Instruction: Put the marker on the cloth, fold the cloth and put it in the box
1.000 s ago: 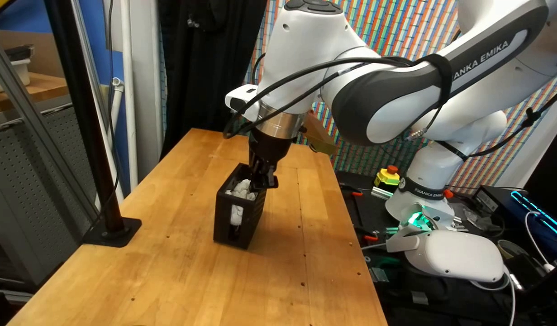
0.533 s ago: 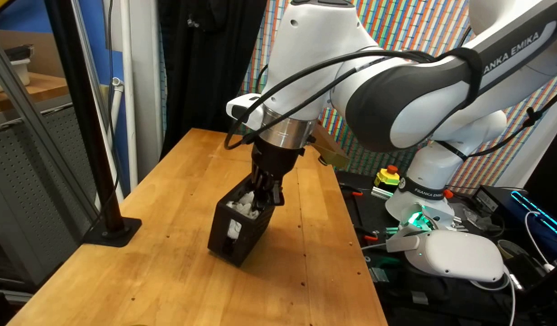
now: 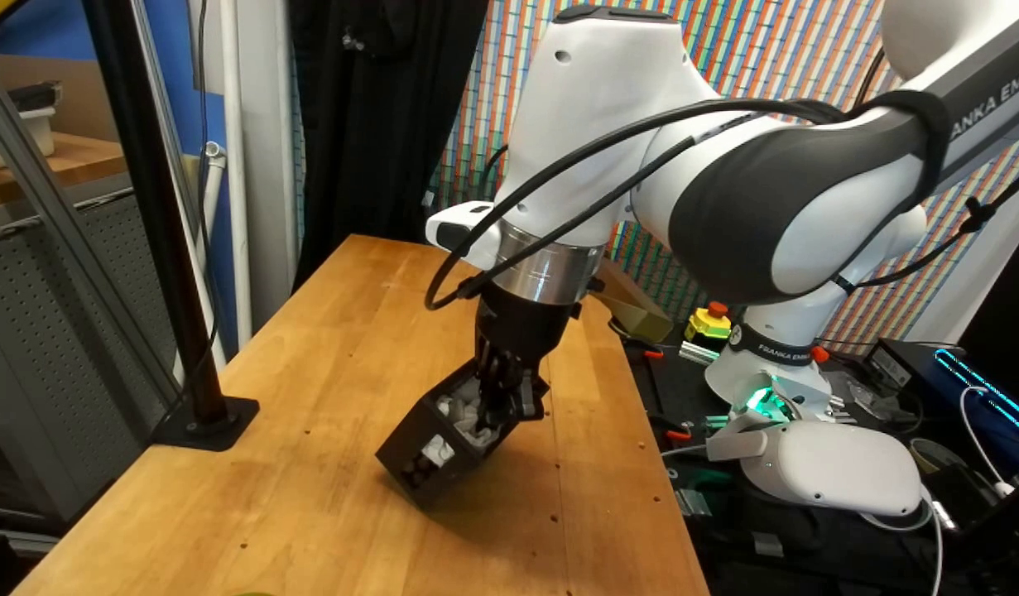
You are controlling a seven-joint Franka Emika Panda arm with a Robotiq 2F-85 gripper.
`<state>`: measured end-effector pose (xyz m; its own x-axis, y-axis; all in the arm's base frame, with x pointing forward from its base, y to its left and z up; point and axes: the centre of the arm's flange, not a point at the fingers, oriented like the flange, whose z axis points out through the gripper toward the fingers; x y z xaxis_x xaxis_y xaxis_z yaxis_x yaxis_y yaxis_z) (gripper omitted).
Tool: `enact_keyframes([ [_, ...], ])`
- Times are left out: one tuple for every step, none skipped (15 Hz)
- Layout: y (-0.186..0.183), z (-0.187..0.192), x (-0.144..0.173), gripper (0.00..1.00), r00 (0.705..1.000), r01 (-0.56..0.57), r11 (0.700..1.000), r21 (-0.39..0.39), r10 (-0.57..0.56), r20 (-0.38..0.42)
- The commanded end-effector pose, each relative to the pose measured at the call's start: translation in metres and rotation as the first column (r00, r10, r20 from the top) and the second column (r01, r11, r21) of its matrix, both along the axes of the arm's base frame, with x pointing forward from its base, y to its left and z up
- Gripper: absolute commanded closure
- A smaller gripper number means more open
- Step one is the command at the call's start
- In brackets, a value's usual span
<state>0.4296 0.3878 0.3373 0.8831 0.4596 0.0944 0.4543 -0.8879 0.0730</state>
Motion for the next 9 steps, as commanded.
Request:
enact_keyframes([
  [0.003,-0.002,0.004,0.94,1.000,0.021,0.999,0.031,-0.020,-0.011],
  [0.002,-0.002,0.005,0.94,1.000,0.024,0.999,0.032,-0.024,-0.009],
  [0.001,-0.002,0.006,0.94,1.000,0.027,0.999,0.033,-0.027,-0.008],
  [0.000,-0.001,0.007,0.94,1.000,0.031,0.999,0.035,-0.031,-0.004],
  [-0.001,0.001,0.009,0.94,0.999,0.034,0.999,0.036,-0.034,0.005],
  [-0.003,0.006,0.012,0.94,0.999,0.037,0.999,0.037,-0.038,0.018],
  [-0.005,0.009,0.015,0.94,0.999,0.041,0.998,0.036,-0.042,0.030],
  [-0.007,0.013,0.019,0.94,0.998,0.047,0.998,0.037,-0.049,0.046],
  [-0.010,0.017,0.023,0.94,0.997,0.053,0.998,0.040,-0.056,0.060],
])
